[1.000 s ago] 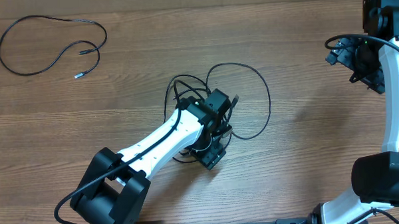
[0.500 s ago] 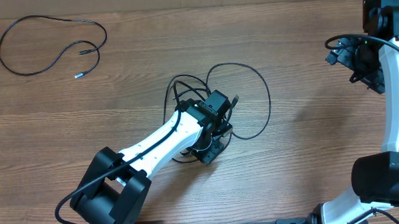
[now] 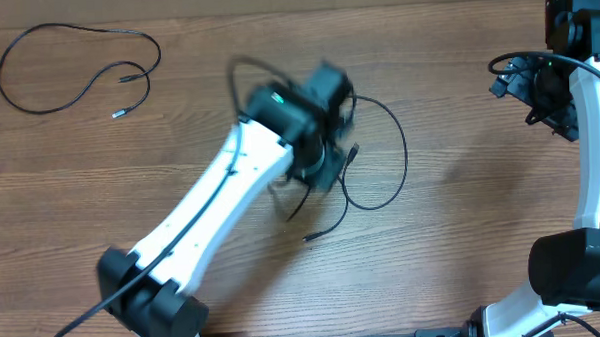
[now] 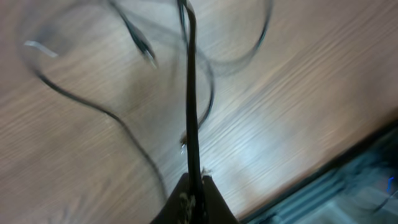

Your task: Untangle cables

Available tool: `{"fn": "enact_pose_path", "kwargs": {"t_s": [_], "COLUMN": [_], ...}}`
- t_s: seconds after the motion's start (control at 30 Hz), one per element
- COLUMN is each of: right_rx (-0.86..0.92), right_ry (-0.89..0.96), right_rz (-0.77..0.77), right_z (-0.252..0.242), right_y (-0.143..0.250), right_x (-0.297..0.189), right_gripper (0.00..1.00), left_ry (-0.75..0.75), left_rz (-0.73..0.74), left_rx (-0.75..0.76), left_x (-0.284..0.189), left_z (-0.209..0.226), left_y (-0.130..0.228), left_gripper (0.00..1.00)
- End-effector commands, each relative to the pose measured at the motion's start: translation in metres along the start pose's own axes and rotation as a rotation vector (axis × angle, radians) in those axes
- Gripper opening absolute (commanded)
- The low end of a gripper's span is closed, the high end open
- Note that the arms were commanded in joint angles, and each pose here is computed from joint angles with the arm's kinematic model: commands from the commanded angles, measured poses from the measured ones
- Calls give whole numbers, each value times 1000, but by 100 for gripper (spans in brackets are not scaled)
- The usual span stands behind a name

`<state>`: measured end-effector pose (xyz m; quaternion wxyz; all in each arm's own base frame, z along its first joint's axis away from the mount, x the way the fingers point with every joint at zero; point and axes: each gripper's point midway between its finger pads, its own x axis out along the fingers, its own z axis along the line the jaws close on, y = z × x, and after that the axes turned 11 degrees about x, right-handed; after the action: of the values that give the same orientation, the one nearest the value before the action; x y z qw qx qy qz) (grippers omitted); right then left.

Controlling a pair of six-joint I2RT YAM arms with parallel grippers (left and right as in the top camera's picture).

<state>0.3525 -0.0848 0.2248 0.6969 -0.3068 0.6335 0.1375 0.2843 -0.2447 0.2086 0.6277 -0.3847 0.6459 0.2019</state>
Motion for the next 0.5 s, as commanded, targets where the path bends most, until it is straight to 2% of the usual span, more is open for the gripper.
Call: {"fn": "enact_pose_path", "kwargs": {"t_s": [0.0, 0.13, 0.27, 0.4, 0.47], "right_rx": [-2, -3, -3, -3, -2], "right_ry": [5, 5, 5, 5, 5], "right_rz": [-22, -21, -21, -21, -21], "right_z": [-4, -4, -4, -4, -4], "right_y": [-3, -3, -3, -3, -3], "right_x": [-4, -4, -4, -4, -4], "right_gripper": [100, 100, 100, 100, 100], "left_ry": [3, 28, 85, 145, 178], "left_rz": [-248, -521, -764, -1034, -1089], "left_rx": [-142, -204, -317, -336, -360], "left_x": [-82, -168, -240, -318, -334], "left_z": [1, -3, -5, -11, -14], "left_y": [-40, -66, -79, -85, -86], "left_gripper": [4, 4, 4, 4, 4]}}
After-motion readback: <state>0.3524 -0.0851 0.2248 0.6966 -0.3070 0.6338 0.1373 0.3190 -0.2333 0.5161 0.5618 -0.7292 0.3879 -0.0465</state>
